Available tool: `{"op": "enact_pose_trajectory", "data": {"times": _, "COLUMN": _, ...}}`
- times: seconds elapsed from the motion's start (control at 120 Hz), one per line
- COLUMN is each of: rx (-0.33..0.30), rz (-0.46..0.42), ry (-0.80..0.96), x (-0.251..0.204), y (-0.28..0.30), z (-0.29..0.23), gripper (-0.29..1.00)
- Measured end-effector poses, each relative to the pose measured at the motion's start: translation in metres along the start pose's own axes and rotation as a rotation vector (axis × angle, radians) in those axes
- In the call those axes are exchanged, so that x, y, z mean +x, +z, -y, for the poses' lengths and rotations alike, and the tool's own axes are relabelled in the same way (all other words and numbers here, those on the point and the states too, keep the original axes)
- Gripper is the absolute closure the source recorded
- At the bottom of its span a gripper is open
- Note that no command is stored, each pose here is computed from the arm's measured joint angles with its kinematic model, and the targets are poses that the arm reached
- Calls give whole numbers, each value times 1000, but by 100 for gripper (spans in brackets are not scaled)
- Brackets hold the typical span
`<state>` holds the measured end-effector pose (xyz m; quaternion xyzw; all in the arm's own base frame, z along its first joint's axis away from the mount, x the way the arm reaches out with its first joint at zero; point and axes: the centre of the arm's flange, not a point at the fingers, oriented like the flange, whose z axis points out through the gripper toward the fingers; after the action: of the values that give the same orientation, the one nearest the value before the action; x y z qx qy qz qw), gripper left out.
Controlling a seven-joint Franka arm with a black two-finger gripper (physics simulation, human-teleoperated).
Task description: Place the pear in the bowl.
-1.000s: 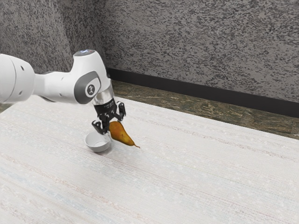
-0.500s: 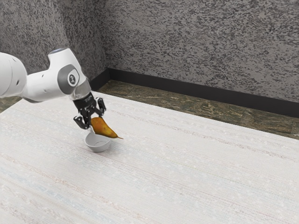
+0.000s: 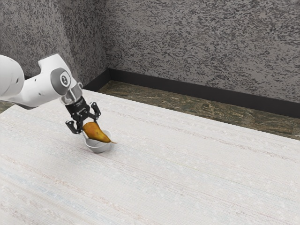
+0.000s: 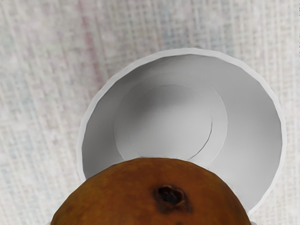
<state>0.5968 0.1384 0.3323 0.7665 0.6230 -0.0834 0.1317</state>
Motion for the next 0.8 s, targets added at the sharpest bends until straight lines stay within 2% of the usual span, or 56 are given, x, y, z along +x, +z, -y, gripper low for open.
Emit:
{"op": "enact_pose_trajectory", "data": {"times": 0.183, "rx": -5, "rz": 6, "ry": 57, "x": -1, "y": -3, "z": -4, "gripper": 11}}
{"op": "enact_pose_trajectory", "data": {"times": 0.325, "rx": -4, "rz": 9, "ry": 89, "x": -2, "y": -4, "z": -4, "gripper": 6}}
{"op": "enact_pose_trajectory", "data": {"times": 0.392, "rx": -26, "rz": 8, "ry": 116, "x": -12, "y": -22, "z": -6, "gripper": 4}}
{"op": "enact_pose_trajectory", "data": {"times": 0.475, "rx": -60, "rz": -10, "ry": 201, "x": -50, "y": -73, "z": -6, "gripper": 3}}
{"op": "enact_pose_trajectory", "data": {"times": 0.625, "rx": -85, "rz": -81, "ry": 426, "x": -153, "y": -171, "z": 9, "gripper": 1}}
{"op": "enact_pose_trajectory", "data": {"times": 0.733, "rx": -66, "rz": -186, "ry": 550, "x": -203, "y": -239, "z": 17, "gripper": 1}}
{"op": "enact_pose_trajectory", "data": {"times": 0.8, "rx": -35, "rz": -214, "ry": 598, "x": -223, "y": -267, "z": 22, "gripper": 1}}
